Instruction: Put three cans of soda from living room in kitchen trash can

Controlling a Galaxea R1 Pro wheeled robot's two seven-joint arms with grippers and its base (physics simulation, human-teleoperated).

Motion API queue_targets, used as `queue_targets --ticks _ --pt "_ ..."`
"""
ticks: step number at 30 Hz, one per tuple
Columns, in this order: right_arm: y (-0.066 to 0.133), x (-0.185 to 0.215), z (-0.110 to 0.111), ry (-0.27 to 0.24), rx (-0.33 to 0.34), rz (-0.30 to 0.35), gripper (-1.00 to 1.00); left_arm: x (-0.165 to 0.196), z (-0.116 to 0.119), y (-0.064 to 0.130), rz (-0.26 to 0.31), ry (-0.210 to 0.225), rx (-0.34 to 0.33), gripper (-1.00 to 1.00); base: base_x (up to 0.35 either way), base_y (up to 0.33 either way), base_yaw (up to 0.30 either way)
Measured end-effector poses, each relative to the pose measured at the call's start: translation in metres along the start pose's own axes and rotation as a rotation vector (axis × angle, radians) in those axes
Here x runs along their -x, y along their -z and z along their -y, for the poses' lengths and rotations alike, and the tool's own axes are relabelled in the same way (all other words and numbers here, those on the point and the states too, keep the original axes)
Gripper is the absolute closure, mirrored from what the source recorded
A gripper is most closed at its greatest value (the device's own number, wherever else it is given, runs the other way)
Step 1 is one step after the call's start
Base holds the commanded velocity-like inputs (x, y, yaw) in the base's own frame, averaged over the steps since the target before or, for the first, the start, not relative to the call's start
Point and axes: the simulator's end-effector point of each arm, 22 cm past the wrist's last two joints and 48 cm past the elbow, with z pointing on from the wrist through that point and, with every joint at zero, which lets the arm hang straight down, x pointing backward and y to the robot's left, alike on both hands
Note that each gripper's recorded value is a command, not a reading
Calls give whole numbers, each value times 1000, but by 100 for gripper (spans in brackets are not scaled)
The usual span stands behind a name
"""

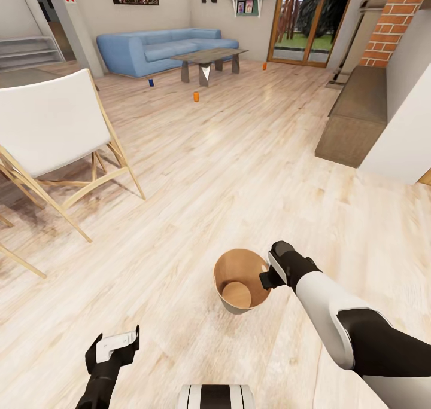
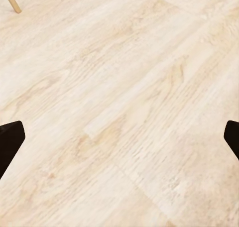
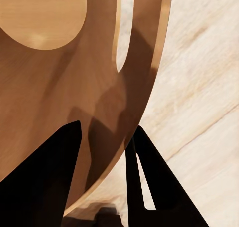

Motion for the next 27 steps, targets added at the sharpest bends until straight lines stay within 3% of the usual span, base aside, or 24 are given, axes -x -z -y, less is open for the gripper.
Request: queue_targets --ticks 27 --pt "1 1 -1 2 -1 3 100 -4 4 1 -8 -2 -8 -100 0 0 0"
